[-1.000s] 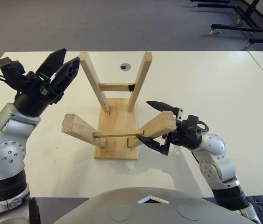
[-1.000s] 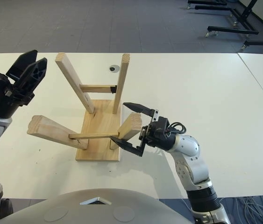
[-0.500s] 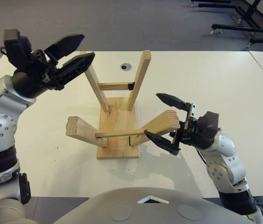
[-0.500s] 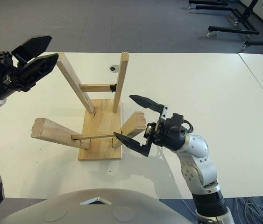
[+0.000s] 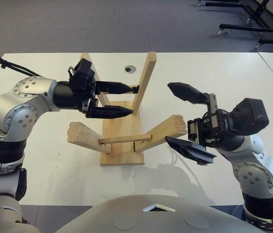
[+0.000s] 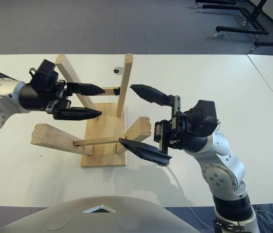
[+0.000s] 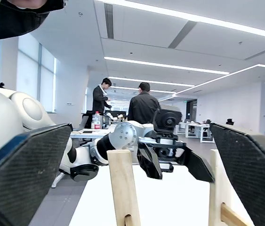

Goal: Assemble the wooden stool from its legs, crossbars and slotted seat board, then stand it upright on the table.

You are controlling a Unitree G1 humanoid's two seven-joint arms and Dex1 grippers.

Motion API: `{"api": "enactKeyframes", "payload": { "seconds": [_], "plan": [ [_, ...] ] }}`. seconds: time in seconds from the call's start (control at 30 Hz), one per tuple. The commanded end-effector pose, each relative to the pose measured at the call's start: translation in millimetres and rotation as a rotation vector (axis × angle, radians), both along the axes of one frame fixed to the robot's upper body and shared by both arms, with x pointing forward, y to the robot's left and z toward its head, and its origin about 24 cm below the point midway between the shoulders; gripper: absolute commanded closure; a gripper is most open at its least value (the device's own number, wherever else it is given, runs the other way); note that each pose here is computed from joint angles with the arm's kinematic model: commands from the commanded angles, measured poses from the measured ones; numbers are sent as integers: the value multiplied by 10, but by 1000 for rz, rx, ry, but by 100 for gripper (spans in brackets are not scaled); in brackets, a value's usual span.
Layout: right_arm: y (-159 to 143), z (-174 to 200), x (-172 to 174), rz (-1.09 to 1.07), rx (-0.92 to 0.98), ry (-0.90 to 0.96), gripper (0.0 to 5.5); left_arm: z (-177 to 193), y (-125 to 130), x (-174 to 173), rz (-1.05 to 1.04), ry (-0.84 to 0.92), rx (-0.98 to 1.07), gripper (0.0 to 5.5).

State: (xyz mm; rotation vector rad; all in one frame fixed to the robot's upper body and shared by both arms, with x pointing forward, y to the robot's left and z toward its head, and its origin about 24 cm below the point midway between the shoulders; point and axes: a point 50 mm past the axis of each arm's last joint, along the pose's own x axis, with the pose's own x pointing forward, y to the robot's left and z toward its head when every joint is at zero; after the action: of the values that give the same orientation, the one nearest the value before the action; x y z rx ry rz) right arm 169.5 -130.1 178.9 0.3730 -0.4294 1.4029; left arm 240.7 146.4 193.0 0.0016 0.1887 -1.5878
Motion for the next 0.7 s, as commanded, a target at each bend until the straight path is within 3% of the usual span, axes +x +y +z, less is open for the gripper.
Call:
{"api": "enactKeyframes", "payload": {
  "seconds": [0.03,0.7],
  "plan": [
    [34,-50,10,23,-30,4,12,-18,-77,-12,-55,15,54,210],
    [73,-116,15,13,-45,-11,12,-315,-224,-33,-106,46,227,210]
  ]
}}
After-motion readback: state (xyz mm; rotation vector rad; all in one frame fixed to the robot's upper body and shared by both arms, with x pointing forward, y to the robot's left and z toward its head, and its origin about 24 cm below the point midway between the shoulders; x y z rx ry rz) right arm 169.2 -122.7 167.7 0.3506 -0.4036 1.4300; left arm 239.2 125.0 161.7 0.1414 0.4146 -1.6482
